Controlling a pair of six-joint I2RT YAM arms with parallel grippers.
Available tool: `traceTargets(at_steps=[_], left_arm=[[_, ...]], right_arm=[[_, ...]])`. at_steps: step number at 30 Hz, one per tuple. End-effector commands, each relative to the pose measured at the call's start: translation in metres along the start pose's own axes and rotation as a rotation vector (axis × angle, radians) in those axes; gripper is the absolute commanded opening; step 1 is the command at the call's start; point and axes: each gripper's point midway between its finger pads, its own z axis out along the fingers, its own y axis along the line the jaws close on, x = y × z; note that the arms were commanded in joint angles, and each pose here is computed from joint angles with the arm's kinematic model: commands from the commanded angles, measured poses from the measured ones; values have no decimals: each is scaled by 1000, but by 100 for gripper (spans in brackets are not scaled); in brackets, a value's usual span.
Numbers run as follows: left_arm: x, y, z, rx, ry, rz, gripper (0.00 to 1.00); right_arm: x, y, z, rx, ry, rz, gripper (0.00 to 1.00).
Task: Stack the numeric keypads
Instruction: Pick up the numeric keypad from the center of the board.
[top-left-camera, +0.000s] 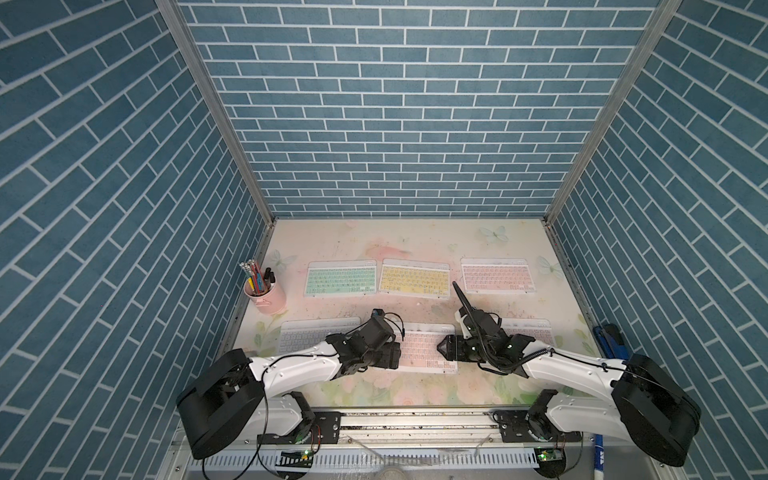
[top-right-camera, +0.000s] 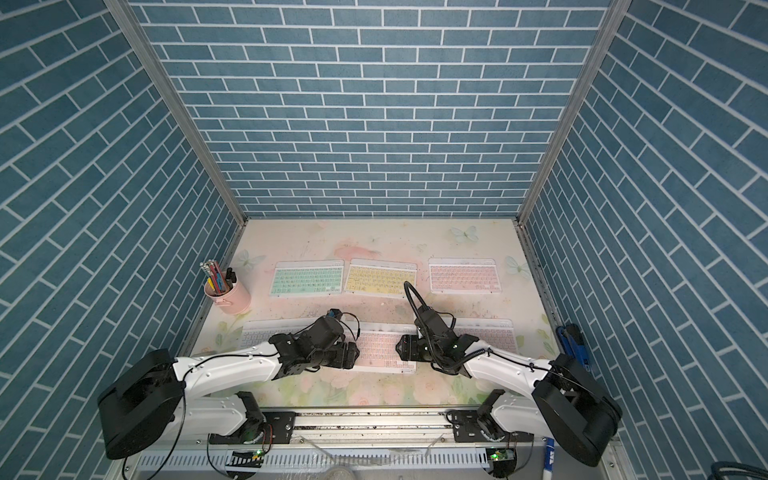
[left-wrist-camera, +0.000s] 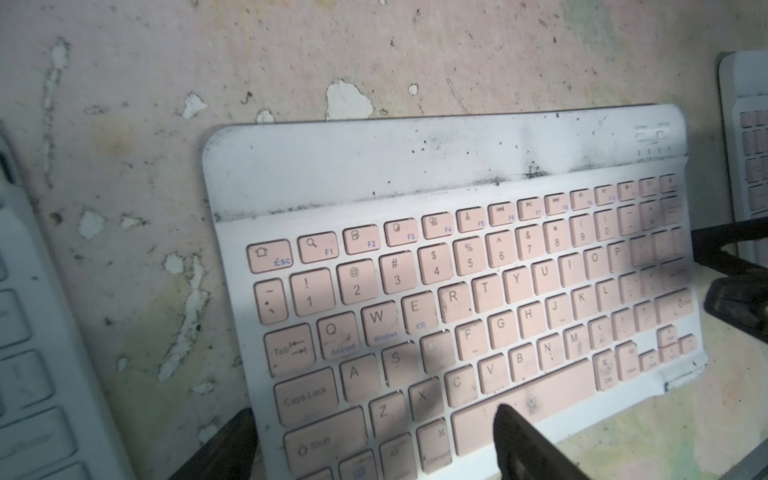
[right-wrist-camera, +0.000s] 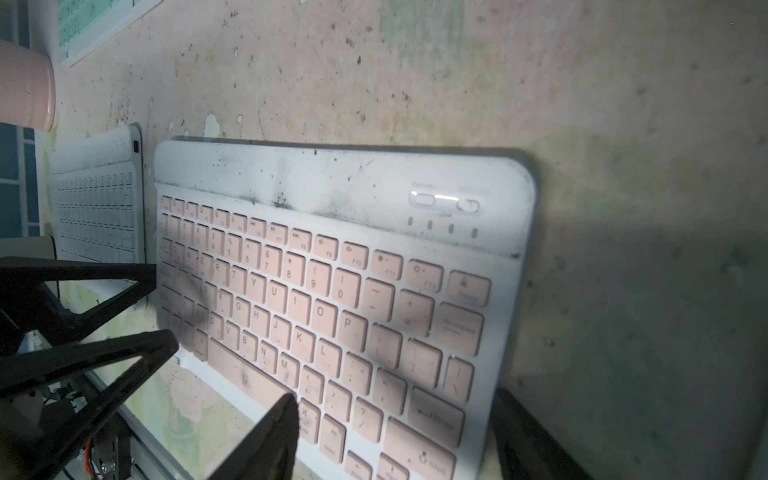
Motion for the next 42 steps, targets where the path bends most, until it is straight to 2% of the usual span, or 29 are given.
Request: traceTargets(at_steps=[1,11,23,27,32,38,42], left_arm=[[2,-1,2,2,2,-4,89],[4,-3,-1,7,5,0,90],[5,-4,-3,11,4,0,90],[6,-6,-1,13,10,6,90],[9,-7,3,9,19,8,89],[11,-9,4,8,23,17,89],[13,-9,4,8,26,17,89]], right_arm=[[25,-10,1,16,84,79,74],[42,-23,-5,89,172,105,74],[39,-34,-12,161,179,97,75],[40,-21,3,98,206,105,74],[33,9,15,-52,196,123,73],[13,48,-7,-272,94,157,72],[3,62,-23,-365,50,189,72]])
